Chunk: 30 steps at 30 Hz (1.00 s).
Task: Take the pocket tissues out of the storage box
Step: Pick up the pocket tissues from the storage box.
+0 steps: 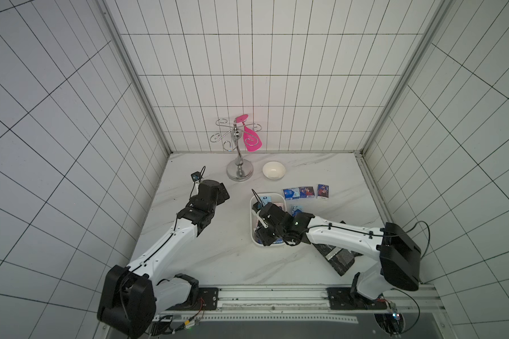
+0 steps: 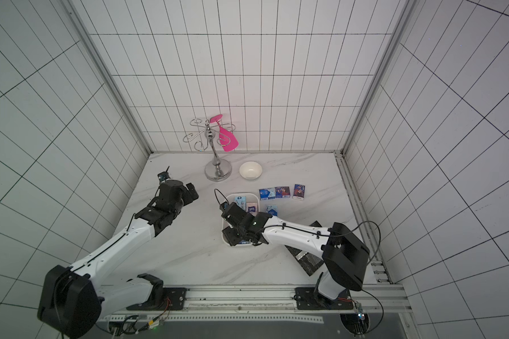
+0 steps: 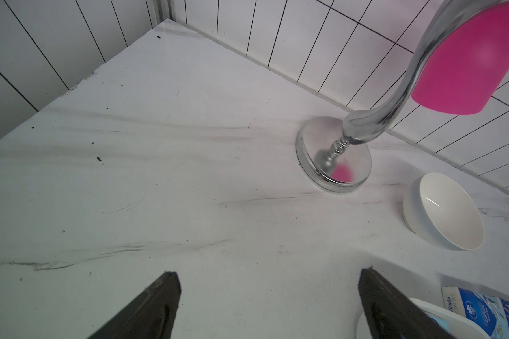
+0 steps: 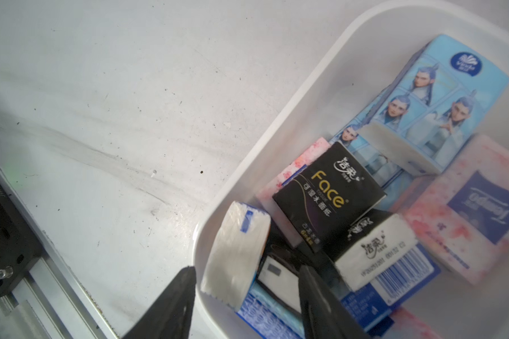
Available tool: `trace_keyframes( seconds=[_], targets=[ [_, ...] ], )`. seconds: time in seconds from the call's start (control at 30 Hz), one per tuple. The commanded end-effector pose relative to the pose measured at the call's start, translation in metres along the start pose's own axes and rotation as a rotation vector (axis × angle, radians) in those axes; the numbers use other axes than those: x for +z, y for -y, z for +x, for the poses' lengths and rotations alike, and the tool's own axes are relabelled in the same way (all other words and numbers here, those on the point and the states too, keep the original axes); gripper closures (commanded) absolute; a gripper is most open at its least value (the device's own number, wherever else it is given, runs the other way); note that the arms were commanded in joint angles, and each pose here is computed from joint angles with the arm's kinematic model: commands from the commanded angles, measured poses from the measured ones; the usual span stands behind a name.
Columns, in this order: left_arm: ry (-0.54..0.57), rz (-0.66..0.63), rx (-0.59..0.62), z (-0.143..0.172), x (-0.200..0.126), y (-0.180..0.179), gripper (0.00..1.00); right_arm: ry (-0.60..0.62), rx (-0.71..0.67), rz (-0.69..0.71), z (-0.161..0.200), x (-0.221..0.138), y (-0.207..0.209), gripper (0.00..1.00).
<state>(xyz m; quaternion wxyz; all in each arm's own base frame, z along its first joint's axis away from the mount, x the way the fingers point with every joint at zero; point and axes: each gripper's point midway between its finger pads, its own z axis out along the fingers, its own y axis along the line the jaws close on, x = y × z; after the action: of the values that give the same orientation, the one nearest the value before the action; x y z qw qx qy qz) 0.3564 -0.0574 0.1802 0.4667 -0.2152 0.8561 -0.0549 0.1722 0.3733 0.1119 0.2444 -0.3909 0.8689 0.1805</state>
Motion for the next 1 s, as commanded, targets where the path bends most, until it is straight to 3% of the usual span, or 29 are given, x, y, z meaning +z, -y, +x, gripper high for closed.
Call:
trace_keyframes(
  seconds=[0.0, 0.77, 0.97],
  targets=[
    [0.004, 0.007, -0.006, -0.001, 0.0, 0.002, 0.02, 0.039, -0.008, -0.011, -0.017, -0.002, -0.011, 0.4],
    [0.0, 0.008, -0.01, -0.001, 0.001, 0.002, 0.02, 0.007, -0.015, -0.005, -0.01, 0.013, -0.017, 0.49],
    [0.004, 0.005, -0.008, -0.001, -0.001, 0.001, 0.02, -0.016, -0.009, 0.005, -0.004, 0.021, -0.016, 0.57]
  ],
)
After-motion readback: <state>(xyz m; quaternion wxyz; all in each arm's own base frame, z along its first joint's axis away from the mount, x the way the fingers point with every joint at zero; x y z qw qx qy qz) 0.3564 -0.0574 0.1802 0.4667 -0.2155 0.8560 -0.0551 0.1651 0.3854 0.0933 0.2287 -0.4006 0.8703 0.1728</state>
